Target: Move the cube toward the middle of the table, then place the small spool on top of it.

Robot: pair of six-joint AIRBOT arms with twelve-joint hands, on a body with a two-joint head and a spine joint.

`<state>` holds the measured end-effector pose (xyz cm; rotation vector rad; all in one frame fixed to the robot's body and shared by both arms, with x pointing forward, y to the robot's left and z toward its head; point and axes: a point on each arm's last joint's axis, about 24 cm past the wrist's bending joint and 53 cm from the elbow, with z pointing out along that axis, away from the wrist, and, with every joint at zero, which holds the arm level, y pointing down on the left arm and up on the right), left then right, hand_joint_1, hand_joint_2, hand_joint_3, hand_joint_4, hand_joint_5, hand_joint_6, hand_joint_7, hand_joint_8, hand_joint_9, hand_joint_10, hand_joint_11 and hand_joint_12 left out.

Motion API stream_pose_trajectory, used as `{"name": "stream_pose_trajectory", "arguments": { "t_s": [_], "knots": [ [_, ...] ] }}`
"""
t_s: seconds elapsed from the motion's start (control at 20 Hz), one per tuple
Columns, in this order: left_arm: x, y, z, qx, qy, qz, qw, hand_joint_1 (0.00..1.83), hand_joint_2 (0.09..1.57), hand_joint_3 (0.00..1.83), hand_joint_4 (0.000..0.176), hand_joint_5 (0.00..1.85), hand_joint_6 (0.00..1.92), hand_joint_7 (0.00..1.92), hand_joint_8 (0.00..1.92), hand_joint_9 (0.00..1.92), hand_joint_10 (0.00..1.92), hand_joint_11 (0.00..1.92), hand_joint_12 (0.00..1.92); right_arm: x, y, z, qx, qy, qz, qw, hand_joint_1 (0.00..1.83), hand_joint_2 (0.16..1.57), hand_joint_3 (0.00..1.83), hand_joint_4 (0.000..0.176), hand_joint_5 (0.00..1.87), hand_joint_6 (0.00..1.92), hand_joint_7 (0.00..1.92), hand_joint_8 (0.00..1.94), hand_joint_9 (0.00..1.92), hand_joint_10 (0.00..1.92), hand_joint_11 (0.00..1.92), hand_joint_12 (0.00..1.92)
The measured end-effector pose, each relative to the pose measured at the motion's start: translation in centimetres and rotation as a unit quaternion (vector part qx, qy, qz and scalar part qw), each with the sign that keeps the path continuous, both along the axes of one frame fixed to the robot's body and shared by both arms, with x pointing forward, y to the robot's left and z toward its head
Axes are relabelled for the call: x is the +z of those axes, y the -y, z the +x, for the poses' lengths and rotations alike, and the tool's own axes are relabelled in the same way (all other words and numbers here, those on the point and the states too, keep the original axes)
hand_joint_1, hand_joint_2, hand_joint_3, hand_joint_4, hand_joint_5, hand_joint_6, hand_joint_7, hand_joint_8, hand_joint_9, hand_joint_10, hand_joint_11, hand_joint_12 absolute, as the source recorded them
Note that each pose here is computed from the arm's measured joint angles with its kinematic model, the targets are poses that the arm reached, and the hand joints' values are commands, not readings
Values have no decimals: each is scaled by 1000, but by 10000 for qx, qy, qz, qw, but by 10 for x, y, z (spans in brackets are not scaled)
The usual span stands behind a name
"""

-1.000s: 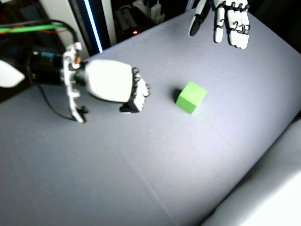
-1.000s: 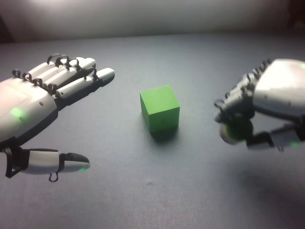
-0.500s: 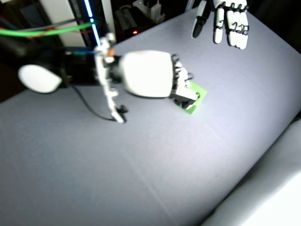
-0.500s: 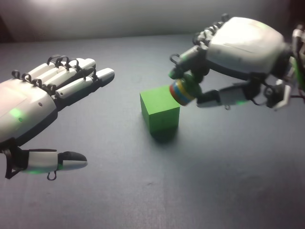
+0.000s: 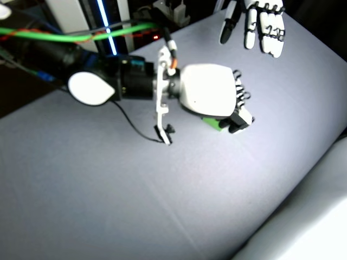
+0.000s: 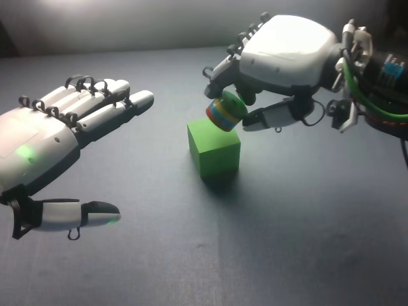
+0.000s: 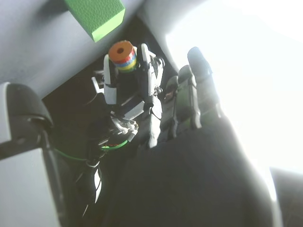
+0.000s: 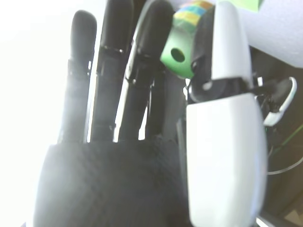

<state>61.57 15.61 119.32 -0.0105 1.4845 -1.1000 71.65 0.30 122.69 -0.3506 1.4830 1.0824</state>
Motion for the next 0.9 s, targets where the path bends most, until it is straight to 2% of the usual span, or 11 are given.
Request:
{"name": "stream_pose_trajectory", "arguments": {
  "t_s": [0.05,0.1,0.15,0.3,0.4,0.45,0.5,0.6,0.7,0.8,0.9],
  "knots": [
    [0,1,0,-14,11,5,10000,906,952,1,153,10,2,38,4,36,1,0,328,-1,-4,0,14,22,-53,10000,1389,1061,0,0,1038,678,1170,738,997,1127,466,1405],
    [0,1,-1,-32,20,16,10000,881,950,0,153,16,2,43,2,42,2,0,345,0,-7,0,18,47,-78,10000,1393,1061,0,0,1078,570,1121,772,1033,1156,739,1366],
    [0,2,-1,-37,19,12,10000,877,951,0,163,14,1,39,0,42,1,0,346,0,-11,-2,42,86,-104,9999,1389,1065,0,0,1136,468,1083,818,1006,1213,746,1394],
    [-1,3,-1,-45,4,-1,10000,901,959,1,160,30,3,20,3,27,3,0,313,-7,-18,-1,48,46,-221,9997,1263,1073,1,0,1119,593,1060,1018,1013,779,773,1437],
    [-1,4,-2,-66,14,4,10000,905,957,0,152,38,2,34,4,40,4,0,343,-10,-18,1,27,23,-268,9996,1378,1083,0,0,1039,808,1042,826,949,1159,704,1278],
    [0,4,-2,-63,18,-13,10000,894,959,1,151,37,1,35,3,38,2,0,343,-11,-18,1,14,6,-287,9996,1268,1082,0,0,1086,740,1027,956,913,818,632,1365],
    [0,4,-2,-62,22,-18,10000,903,961,1,150,39,1,39,2,38,1,0,304,-11,-18,1,9,4,-291,9996,1362,1081,0,0,1024,776,1051,846,971,1083,684,1300],
    [1,4,-2,-70,28,-31,10000,903,961,0,145,47,1,48,1,46,2,0,322,-12,-17,2,-1,-5,-313,9995,1387,1068,0,0,997,874,1156,618,992,1102,645,1071],
    [1,4,-2,-68,18,-42,10000,906,965,2,131,57,4,48,0,43,0,0,332,-12,-18,2,-2,-1,-326,9995,1384,1077,0,0,998,863,1103,715,970,1141,658,1079],
    [1,3,-2,-64,22,-41,10000,899,970,2,130,73,5,66,3,69,6,0,367,-13,-19,2,-3,49,-375,9993,1227,1119,0,0,966,1098,987,874,961,286,610,961],
    [1,3,-2,-69,11,-54,10000,889,976,1,143,61,1,41,1,36,1,0,304,-13,-20,1,3,70,-392,9992,1191,1162,0,27,848,1176,927,1084,1064,180,718,1107]
  ]
}}
